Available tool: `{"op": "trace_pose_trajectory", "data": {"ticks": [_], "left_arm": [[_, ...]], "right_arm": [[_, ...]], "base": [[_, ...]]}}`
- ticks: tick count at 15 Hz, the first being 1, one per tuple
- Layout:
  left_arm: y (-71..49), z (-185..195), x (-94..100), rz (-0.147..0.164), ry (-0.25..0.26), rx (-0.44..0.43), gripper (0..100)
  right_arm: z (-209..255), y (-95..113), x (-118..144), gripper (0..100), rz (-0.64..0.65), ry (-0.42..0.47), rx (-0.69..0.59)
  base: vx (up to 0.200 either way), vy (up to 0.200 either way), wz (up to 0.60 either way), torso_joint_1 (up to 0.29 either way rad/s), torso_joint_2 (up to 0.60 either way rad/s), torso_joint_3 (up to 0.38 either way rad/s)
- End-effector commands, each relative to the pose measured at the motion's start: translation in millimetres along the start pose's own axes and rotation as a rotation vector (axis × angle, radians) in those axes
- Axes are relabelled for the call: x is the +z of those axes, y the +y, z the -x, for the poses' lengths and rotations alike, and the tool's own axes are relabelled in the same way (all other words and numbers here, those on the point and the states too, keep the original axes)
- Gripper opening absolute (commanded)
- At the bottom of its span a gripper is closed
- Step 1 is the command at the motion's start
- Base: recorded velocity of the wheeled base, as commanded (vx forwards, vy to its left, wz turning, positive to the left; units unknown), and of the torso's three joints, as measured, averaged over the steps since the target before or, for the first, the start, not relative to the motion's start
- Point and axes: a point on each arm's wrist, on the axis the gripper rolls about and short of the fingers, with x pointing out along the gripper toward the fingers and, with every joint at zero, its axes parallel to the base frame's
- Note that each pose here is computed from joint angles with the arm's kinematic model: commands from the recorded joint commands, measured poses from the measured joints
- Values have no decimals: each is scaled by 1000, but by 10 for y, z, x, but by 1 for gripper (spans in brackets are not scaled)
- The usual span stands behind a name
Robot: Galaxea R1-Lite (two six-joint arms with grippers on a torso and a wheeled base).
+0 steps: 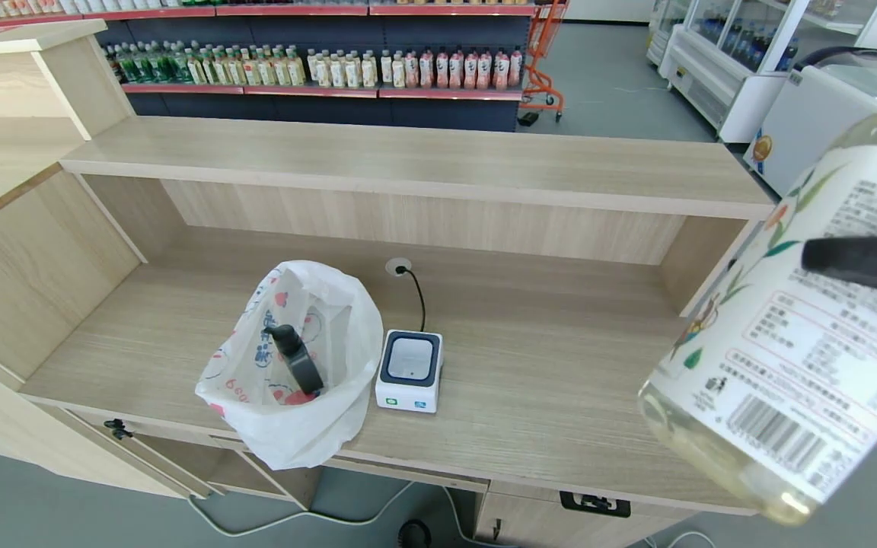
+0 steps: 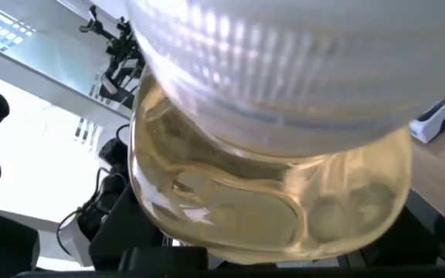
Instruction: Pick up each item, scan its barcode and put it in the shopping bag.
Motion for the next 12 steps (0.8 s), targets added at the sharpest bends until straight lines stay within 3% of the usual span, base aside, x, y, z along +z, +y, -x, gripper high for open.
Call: {"op": "trace_pose_trajectory", "data": {"ticks": [1,12], "left_arm": [[0,0,0,0,0,0,100],[0,0,1,0,-2,0,100]], "right_arm": [[20,117,-1,0,13,7,58],[-11,247,20,0,16,53,156]], "base": [[0,0,0,0,0,0],[0,0,0,0,0,0]]}}
